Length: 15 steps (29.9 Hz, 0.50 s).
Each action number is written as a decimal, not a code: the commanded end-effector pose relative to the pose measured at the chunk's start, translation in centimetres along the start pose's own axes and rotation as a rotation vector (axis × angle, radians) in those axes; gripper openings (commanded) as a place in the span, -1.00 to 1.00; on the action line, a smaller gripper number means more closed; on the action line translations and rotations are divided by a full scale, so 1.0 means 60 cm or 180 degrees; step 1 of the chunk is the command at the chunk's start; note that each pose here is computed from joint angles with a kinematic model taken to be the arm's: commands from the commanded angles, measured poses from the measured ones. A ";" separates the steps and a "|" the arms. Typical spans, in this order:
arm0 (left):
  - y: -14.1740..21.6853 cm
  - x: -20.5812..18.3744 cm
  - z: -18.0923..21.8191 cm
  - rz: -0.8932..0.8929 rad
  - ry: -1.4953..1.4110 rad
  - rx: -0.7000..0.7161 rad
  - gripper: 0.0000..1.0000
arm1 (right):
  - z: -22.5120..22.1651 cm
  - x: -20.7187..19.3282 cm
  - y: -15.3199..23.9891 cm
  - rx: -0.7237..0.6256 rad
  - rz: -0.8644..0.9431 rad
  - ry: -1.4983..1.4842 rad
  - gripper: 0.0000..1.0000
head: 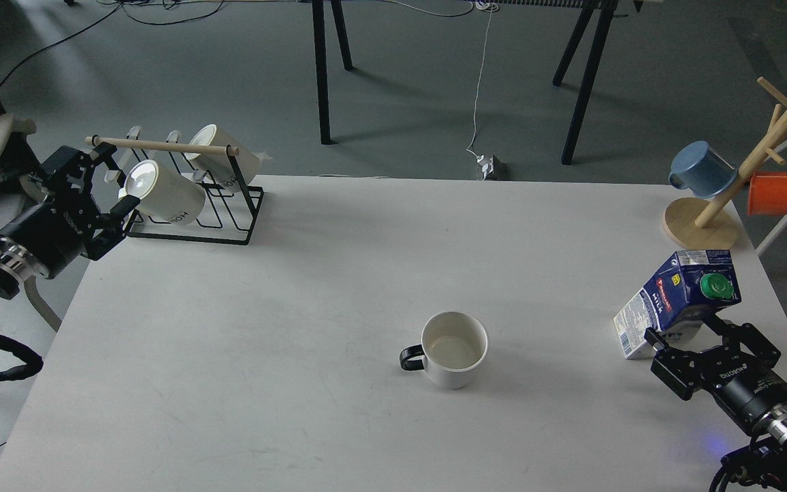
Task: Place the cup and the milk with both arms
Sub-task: 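Close the right gripper around the milk carton, then lift and carry the milk carton beside the white mug with the right gripper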
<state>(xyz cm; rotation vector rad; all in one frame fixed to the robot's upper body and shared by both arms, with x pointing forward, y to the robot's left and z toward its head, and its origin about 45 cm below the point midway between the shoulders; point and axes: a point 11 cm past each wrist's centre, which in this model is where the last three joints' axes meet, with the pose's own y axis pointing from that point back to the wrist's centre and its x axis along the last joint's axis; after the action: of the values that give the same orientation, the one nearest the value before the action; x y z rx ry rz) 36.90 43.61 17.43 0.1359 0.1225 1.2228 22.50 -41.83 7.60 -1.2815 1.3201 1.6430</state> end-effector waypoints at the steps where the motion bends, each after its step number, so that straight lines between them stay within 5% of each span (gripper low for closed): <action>1: -0.005 -0.008 -0.006 -0.0023 0.0033 0.0000 0.99 | -0.001 -0.008 -0.007 -0.0006 -0.0037 0.0014 0.99; 15: -0.003 -0.004 -0.009 0.0005 0.0032 0.0015 0.99 | -0.001 -0.015 -0.011 -0.0026 -0.0071 0.0030 0.87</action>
<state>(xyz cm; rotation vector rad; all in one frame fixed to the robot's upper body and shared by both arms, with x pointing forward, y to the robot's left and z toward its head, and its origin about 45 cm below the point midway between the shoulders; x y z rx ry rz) 36.92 43.34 16.94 0.1341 0.1328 1.2248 23.66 -41.59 8.32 -1.3067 1.2986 1.6254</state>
